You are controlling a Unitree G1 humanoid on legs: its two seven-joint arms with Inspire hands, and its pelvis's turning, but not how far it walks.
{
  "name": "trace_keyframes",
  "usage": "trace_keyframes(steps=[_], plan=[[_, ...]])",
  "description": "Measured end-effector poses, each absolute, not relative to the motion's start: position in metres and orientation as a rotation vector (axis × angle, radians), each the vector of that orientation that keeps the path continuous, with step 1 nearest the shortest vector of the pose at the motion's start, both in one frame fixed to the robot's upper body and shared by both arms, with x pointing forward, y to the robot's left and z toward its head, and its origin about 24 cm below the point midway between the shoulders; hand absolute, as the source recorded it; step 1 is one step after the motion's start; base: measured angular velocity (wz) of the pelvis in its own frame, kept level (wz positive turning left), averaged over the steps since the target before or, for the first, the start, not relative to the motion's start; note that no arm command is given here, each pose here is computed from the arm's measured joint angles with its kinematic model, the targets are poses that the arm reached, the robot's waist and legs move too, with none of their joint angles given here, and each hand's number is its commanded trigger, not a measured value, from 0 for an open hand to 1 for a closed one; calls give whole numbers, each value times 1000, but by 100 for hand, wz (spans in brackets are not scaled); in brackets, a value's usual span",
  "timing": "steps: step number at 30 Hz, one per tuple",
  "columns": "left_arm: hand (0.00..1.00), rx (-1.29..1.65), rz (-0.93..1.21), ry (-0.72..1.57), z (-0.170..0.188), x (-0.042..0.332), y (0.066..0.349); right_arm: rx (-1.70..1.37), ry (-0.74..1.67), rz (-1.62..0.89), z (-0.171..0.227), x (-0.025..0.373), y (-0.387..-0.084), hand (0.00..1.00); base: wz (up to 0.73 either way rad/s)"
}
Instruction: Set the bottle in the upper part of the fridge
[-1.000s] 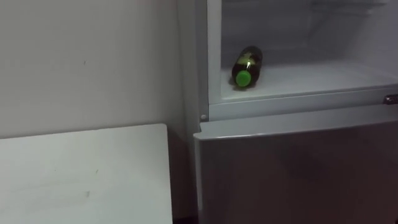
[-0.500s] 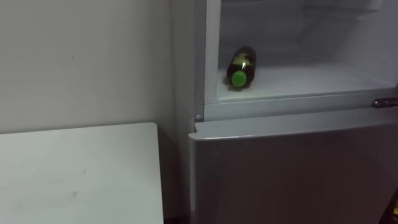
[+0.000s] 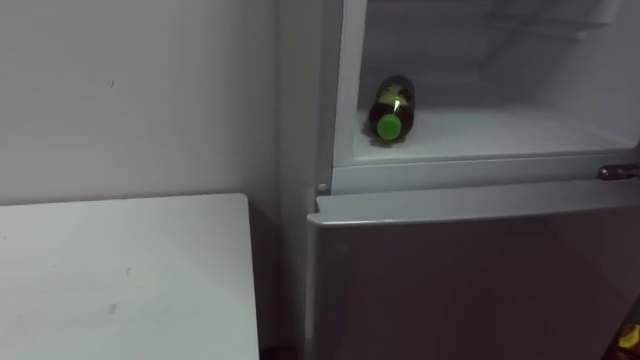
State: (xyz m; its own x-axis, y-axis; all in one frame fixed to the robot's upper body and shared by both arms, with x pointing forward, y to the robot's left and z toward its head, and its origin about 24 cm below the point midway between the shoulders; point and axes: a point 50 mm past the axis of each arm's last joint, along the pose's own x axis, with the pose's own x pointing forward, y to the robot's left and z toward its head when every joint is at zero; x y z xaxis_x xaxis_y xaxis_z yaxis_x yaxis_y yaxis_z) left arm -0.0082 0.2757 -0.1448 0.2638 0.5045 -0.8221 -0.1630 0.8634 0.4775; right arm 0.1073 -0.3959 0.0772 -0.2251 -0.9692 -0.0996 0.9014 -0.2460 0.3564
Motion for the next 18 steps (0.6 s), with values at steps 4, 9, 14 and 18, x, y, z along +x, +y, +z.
trace_keyframes(steps=[4, 9, 14, 18], plan=[[0, 321, 469, 1227, -145, -8, 278, 207, -405, -1736, 106, 114, -390, 0, -7], [0, 324, 460, 1236, -146, -7, 276, 110, -516, -1699, 126, 120, -382, 0, -1], [0, 316, 461, 1287, -151, -15, 272, 61, -583, -1674, 137, 125, -375, 0, -3], [0, 312, 459, 1309, -152, -19, 271, 64, -582, -1662, 137, 127, -374, 0, 0]])
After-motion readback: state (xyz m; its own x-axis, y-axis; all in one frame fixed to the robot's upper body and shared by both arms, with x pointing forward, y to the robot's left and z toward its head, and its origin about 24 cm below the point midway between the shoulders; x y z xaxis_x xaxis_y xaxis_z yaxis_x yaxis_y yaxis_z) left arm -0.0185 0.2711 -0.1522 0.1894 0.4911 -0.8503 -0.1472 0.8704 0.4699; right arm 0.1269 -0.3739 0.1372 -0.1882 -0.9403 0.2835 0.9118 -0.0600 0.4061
